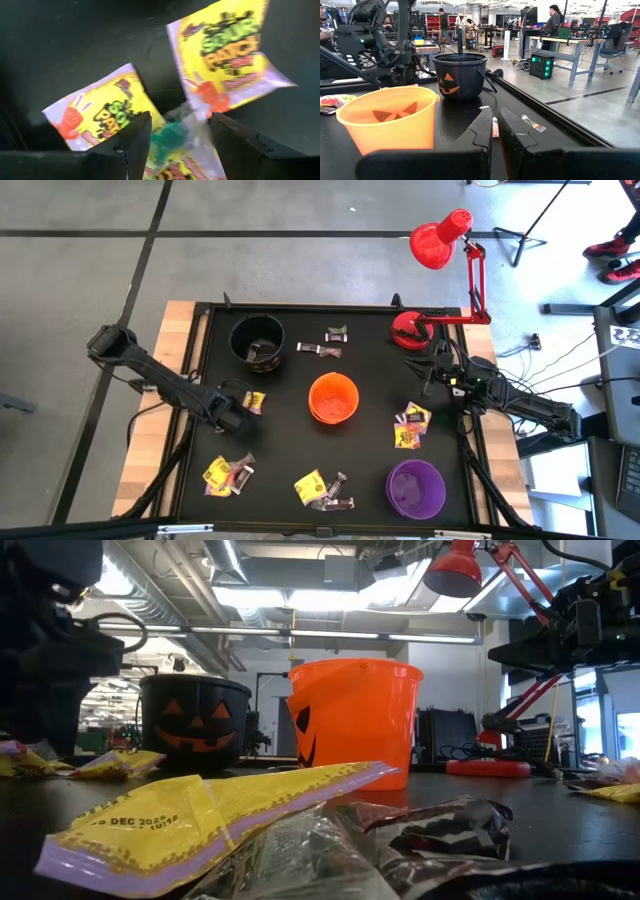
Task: Sort candy
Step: Put the blue gummy into the orange bucket
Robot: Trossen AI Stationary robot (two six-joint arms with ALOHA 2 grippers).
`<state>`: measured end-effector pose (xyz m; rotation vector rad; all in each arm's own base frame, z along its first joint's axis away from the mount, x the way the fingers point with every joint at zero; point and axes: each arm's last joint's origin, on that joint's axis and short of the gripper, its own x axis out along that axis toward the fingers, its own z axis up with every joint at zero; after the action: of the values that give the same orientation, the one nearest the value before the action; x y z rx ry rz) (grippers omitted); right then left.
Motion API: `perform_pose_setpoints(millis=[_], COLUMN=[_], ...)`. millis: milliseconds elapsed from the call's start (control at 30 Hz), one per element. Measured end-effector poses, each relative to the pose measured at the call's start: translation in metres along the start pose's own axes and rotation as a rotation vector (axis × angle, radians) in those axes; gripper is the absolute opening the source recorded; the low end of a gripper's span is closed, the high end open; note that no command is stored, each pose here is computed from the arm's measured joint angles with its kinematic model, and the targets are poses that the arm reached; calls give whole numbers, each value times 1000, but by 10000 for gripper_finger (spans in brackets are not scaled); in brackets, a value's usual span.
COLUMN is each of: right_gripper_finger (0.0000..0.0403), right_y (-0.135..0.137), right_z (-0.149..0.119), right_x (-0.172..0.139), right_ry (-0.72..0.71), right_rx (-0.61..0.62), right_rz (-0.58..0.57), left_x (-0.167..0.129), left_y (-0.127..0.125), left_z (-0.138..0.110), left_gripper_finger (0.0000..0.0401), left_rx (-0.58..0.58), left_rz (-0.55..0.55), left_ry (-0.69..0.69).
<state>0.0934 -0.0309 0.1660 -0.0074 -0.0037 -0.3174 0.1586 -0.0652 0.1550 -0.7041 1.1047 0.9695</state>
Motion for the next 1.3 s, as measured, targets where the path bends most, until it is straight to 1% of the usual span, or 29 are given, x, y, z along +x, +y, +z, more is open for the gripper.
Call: perform_pose_setpoints(millis=[67,167,267,367,433,600,767,867,933,1033,1133,1200,1300], right_gripper_finger=[28,28,28,28,28,28,28,28,28,28,28,28,28], right_y=[0,0,0,0,0,0,0,0,0,0,0,0,0], right_z=[0,0,0,0,0,0,0,0,0,0,0,0,0], right_x=[0,0,0,0,0,0,0,0,0,0,0,0,0], right_ry=[0,0,0,0,0,0,0,0,-1,0,0,0,0], right_rx=[0,0,0,0,0,0,0,0,0,0,0,0,0], right_rz=[0,0,0,0,0,0,0,0,0,0,0,0,0], left_x=[2,2,2,2,2,-3,-28,-51,-68,-94,-116,-128,-141], left_y=[1,1,-2,-5,-7,-15,-33,-46,-57,-77,-94,-101,-106], left_z=[0,1,2,3,4,8,19,30,37,48,57,60,66], left_gripper_finger=[181,145,94,33,9,2,0,0,0,0,0,0,0], left_rx=[-13,-22,-31,-38,-36,-15,26,64,93,149,235,289,341], left_rz=[8,2,-23,-52,-76,-130,-199,-242,-284,-370,-467,-525,-607], left_ry=[-1,-8,-28,-53,-81,-170,-310,-434,-549,-738,-887,-965,-1036])
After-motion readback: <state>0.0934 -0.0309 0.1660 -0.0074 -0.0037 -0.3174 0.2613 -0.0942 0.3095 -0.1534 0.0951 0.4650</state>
